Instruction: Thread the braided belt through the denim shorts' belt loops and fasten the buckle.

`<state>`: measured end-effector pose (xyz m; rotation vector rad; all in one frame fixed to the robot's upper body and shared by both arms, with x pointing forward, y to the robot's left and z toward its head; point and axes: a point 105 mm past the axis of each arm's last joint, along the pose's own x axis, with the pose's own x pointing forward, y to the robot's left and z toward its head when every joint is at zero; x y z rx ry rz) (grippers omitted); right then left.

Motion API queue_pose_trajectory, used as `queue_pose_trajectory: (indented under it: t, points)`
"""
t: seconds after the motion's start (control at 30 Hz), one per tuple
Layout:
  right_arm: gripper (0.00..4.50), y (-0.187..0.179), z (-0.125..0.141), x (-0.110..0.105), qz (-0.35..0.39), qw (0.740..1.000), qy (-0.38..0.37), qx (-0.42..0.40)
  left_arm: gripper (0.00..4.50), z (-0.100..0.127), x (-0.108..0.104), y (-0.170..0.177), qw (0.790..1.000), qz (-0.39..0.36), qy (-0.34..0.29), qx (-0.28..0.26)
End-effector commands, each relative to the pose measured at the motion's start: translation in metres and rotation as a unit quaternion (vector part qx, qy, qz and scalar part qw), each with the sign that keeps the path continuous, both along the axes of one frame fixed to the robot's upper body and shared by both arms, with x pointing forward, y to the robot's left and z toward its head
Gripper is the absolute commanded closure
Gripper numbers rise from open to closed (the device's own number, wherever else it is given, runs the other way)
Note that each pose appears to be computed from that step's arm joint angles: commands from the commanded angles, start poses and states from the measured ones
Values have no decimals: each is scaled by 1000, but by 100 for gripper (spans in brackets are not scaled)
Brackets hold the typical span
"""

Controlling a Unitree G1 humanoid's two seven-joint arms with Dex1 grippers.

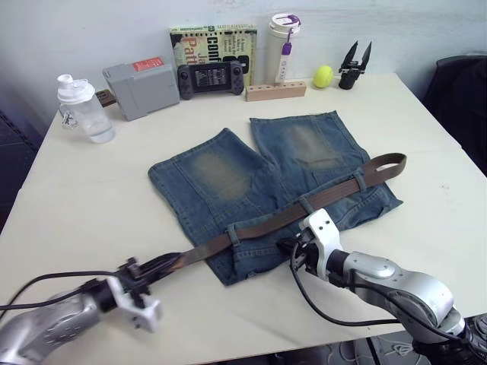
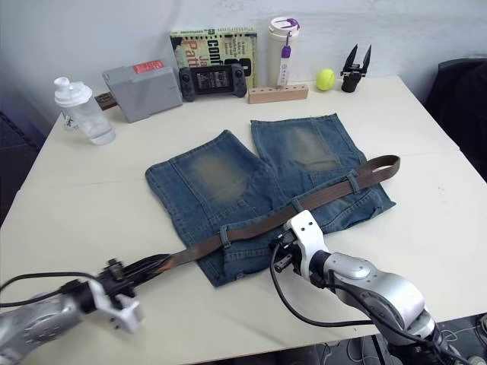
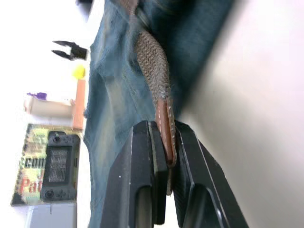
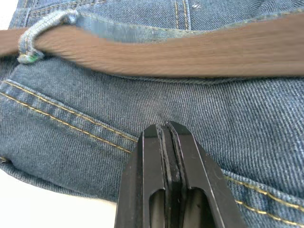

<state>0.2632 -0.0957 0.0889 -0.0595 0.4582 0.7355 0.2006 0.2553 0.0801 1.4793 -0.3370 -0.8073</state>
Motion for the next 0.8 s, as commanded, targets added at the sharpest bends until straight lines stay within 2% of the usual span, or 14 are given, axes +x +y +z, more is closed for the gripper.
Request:
queue_pose_trajectory:
  t: [0.03, 0.1, 0.17, 0.23, 0.33, 0.37, 0.47, 0.6, 0.63, 0.67, 0.7, 0.8]
  points:
    - [445, -4, -19, 0, -13, 999, 36, -18, 450, -27, -30, 74, 992, 85, 64, 73]
    - [445, -1, -18, 0, -11, 999, 37, -14, 450, -28, -45, 116, 980, 134, 81, 120]
    - [445, 2, -18, 0, -9, 999, 38, -12, 450, -27, -52, 141, 971, 168, 83, 146]
    - [445, 4, -18, 1, -9, 999, 38, -10, 450, -27, -59, 158, 963, 190, 84, 169]
    - [445, 5, -19, 3, -11, 999, 39, -9, 450, -23, -61, 167, 962, 205, 72, 165]
    - [450, 5, -20, 3, -12, 999, 39, -10, 354, -21, -59, 163, 966, 201, 66, 148]
    - [450, 5, -18, 5, -15, 999, 37, -8, 266, -14, -47, 150, 976, 189, 48, 100]
    - [450, 5, -18, 6, -14, 999, 37, -8, 92, -2, -28, 131, 986, 154, 1, 67]
    - [450, 5, -18, 6, -13, 999, 37, -9, 69, 2, -24, 125, 988, 143, -10, 55]
    - [450, 5, -18, 7, -13, 999, 37, -10, 26, 10, -16, 110, 993, 110, -23, 40]
    - [450, 5, -18, 7, -12, 999, 37, -10, 1, 15, -12, 99, 995, 87, -31, 31]
    - [450, 4, -18, 8, -13, 999, 38, -10, 1, 31, -6, 50, 999, 0, -43, -19]
